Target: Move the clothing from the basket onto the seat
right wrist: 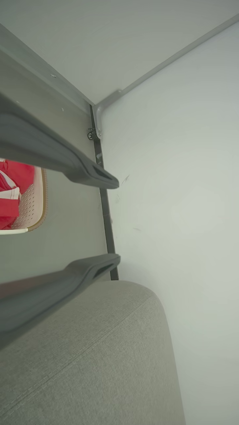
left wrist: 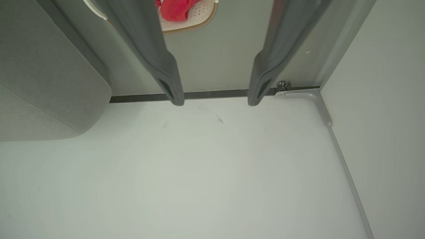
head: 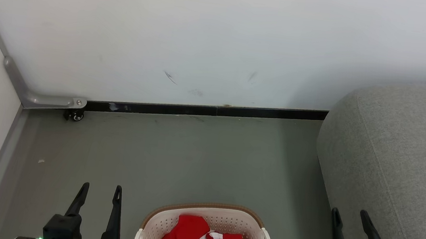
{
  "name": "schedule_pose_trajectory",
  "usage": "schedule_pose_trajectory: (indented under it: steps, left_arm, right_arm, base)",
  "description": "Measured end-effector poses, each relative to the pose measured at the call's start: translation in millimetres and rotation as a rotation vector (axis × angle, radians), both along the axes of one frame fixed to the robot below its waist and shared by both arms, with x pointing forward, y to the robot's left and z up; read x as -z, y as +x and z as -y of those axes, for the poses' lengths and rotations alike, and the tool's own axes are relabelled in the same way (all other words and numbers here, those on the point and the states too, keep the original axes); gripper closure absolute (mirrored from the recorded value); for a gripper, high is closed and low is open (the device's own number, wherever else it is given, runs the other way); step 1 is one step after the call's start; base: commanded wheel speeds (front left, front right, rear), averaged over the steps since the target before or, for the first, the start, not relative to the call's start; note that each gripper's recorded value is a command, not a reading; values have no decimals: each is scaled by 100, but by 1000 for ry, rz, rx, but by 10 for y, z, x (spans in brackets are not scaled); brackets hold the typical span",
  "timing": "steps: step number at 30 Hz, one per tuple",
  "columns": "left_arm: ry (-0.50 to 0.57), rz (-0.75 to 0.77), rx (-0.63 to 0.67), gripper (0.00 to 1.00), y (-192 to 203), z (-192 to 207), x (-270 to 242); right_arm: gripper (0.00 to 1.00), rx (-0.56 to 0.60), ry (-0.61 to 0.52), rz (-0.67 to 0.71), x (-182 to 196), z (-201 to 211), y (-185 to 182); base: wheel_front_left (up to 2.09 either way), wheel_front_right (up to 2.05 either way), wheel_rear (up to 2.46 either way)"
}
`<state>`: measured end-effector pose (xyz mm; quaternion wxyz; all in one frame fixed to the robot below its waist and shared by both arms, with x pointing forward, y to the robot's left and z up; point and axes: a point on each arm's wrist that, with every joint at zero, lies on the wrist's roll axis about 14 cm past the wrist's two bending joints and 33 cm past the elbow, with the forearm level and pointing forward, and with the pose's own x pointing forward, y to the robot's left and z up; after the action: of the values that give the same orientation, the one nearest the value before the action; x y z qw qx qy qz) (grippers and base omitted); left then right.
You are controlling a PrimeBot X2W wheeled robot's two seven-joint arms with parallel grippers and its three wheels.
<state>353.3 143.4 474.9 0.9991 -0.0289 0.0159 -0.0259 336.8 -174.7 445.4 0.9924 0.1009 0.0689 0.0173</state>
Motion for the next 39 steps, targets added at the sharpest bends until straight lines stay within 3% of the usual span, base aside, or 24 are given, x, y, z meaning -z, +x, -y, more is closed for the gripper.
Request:
schedule_pose_trajectory:
  steps: [27,39]
  left_arm:
    - [2,1,-3,0,54,-4,-6]
    - [43,13,126,0,193,275,-29]
  right_arm:
    - [0,-3,8,-3,24,-23,16]
    - [0,33,-6,27,-56,103,73]
  base:
    - [0,0,0]
    - [0,0,0]
